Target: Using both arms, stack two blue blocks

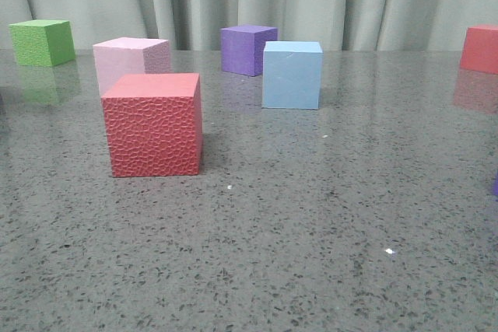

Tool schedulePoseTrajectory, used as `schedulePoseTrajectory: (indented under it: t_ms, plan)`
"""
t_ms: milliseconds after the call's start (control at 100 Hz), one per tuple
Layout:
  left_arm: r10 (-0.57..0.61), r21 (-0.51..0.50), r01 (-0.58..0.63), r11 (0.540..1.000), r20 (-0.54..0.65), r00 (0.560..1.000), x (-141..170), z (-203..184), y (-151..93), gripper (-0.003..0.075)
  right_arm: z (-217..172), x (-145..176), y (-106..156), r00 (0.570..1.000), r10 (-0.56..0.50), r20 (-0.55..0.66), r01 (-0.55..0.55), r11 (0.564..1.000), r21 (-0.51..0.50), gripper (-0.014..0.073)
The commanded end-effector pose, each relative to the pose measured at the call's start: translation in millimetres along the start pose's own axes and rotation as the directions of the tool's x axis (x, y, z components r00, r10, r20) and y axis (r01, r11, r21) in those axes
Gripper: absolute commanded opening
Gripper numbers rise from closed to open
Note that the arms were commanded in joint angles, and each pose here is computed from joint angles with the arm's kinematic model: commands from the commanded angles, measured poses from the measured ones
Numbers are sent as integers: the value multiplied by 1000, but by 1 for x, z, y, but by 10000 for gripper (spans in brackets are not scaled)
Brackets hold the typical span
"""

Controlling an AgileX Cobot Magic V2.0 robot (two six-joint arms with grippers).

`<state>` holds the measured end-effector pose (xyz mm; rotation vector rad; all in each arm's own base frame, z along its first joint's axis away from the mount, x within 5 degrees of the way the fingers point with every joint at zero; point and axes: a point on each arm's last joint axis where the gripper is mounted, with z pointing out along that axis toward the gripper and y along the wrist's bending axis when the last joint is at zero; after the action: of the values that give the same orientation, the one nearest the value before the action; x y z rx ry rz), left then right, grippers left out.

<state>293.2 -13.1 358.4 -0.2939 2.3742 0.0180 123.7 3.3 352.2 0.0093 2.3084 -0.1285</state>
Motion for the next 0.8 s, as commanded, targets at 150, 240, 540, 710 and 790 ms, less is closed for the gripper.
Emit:
schedulePoseTrajectory:
  t_ms: [150, 240, 540, 710, 790]
  plan:
    - [1, -9, -1, 1000, 85, 996, -24, 12, -5, 691, -6, -10, -2, 996, -8, 86, 8, 1000, 0, 623]
    - [7, -13, -6, 1000, 78, 997, -27, 21, -8, 691, -6, -10, -1, 996, -7, 85, 7, 1000, -2, 623]
    - [-19, -49, 20, 999, 7, 1000, -26, 56, -5, 691, -6, -10, -1, 996, -4, 84, 5, 1000, -5, 623]
    - [-27, -58, 26, 998, -19, 999, -24, 67, -4, 691, -6, -10, -1, 996, -4, 84, 4, 1000, -6, 623]
    - [-24, -57, 23, 998, -24, 999, -23, 74, -4, 691, -6, -10, -1, 996, -4, 84, 4, 1000, -6, 623]
